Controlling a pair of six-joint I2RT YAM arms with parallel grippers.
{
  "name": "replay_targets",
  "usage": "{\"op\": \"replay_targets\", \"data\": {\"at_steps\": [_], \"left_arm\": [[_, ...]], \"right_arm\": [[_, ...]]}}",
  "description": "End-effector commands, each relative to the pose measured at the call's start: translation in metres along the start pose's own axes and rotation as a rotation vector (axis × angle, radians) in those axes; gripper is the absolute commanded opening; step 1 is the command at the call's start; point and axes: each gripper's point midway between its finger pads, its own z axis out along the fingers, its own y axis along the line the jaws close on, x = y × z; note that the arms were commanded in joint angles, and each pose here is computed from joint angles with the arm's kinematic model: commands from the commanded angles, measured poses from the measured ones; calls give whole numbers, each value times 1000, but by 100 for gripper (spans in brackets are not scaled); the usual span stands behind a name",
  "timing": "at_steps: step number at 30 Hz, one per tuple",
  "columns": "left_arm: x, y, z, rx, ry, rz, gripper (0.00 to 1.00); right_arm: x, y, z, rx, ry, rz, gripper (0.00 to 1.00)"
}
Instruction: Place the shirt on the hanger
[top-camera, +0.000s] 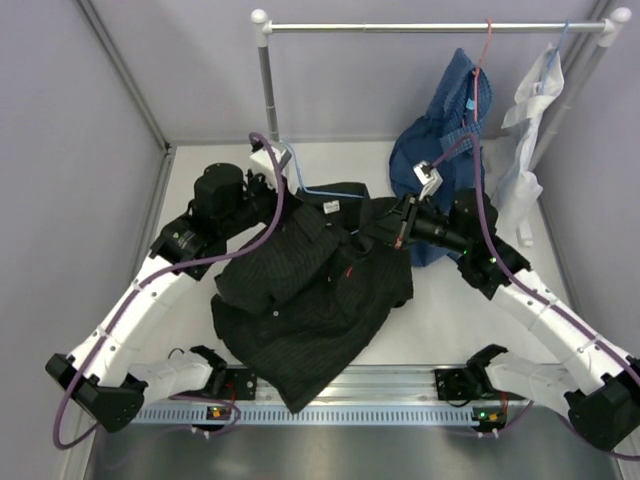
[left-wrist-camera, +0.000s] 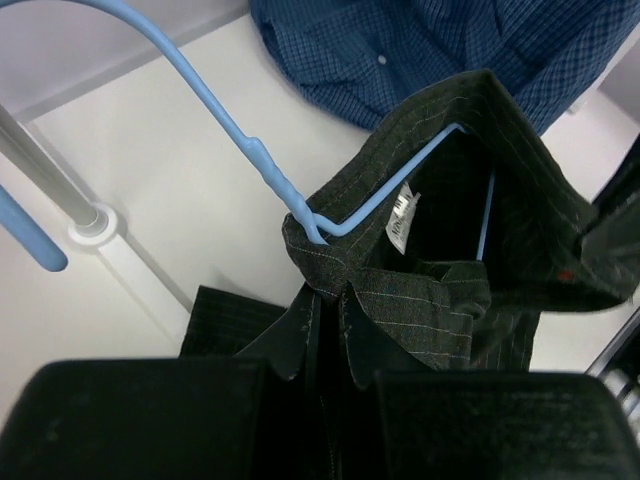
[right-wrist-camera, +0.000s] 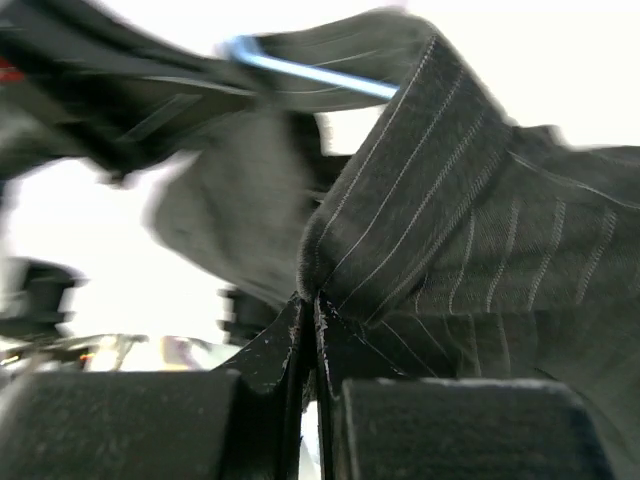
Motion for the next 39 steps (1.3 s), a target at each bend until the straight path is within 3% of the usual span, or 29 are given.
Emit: {"op": "replay_targets", "data": {"at_steps": [1,4,9,12,13,15,20,23,26,32,39], "left_arm": [[-69,-10,-6,28,-250,-79,0],[-83,-24,-3,108,-281,-91,0],[-116,-42,-21,216,-463,-80,0],[-125,-54,-27,275,-474,-5,0],[-126,-57,-29,289,-469,17,0],[-127,-62,-34,318,-457,55,0],[-114,-65,-37,339,-369,209,0],[-92,-89,-38,510,-277,253,0],[-81,-114,-48,687,-238,222,0],[-73,-146,-68,965,-140,122,0],[-68,-161,-80,1087,-84,79,0]], "right_arm": [[-29,87,-6,-322,-134,-32,0],[-27,91,-2,-316,-127,-38,0],[-2,50,14,-230,-91,54,0],[9,32,12,-151,-75,52,12],[11,28,10,-126,-67,48,28],[5,35,-3,-111,-72,-46,35],[-20,67,-72,-103,-59,-254,63],[-14,110,-108,-255,44,-424,64],[-22,127,-117,-295,53,-515,64],[-52,131,-93,-313,53,-558,63],[-76,160,-62,-513,9,-522,59]]}}
